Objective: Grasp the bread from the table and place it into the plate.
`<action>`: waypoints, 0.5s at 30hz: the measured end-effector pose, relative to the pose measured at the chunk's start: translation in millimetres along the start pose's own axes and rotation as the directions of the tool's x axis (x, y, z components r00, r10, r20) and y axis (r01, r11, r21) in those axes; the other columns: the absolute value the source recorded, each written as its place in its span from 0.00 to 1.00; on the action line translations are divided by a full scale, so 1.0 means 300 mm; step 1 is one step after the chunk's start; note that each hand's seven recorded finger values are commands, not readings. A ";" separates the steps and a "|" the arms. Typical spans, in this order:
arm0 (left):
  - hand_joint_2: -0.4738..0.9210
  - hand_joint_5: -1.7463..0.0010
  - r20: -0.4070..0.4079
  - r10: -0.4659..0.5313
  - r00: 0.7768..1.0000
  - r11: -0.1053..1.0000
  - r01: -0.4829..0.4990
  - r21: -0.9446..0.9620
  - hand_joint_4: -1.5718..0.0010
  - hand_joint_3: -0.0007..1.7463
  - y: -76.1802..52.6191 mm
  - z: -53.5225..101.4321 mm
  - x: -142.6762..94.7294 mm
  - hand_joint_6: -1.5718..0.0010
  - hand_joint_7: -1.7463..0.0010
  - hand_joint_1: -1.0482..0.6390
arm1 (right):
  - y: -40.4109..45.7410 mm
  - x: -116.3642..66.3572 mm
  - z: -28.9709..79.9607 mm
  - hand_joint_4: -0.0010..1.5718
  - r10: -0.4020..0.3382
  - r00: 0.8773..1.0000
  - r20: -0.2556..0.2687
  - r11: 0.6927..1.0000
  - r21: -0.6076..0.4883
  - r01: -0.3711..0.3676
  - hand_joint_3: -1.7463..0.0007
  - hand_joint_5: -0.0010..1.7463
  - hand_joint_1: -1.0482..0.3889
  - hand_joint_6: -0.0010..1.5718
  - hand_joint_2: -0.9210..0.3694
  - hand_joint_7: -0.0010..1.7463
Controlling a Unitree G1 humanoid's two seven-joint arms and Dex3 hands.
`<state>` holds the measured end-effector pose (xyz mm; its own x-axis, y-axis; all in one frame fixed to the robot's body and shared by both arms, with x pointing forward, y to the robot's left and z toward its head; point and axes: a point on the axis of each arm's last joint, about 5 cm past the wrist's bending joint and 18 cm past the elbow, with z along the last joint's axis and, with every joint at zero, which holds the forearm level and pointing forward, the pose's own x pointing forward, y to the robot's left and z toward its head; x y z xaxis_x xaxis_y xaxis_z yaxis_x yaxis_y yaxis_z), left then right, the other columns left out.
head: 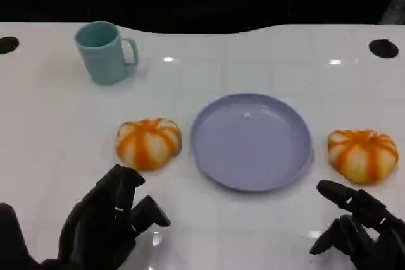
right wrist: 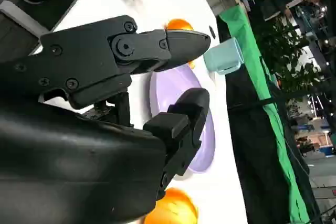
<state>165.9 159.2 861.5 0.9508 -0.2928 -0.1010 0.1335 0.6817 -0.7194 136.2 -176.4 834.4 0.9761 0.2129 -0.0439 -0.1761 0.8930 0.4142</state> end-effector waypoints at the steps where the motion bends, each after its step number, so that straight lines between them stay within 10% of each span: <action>1: 1.00 0.00 0.000 0.000 1.000 1.000 0.000 0.000 0.56 0.24 0.000 0.000 0.000 0.68 0.05 0.31 | 0.000 0.000 0.000 0.35 0.001 1.000 0.000 1.000 0.000 -0.001 0.83 0.86 0.20 0.58 0.00 0.23; 15: 1.00 0.00 -0.006 -0.002 1.000 1.000 0.002 -0.008 0.56 0.24 -0.002 0.000 0.000 0.68 0.05 0.32 | 0.000 0.000 0.000 0.36 0.004 1.000 0.000 1.000 0.004 -0.004 0.84 0.86 0.20 0.58 0.00 0.25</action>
<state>165.8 158.7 861.9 0.9489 -0.2981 -0.1031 0.1335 0.6758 -0.7249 136.2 -176.3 834.5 0.9754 0.2165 -0.0422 -0.1796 0.8907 0.4176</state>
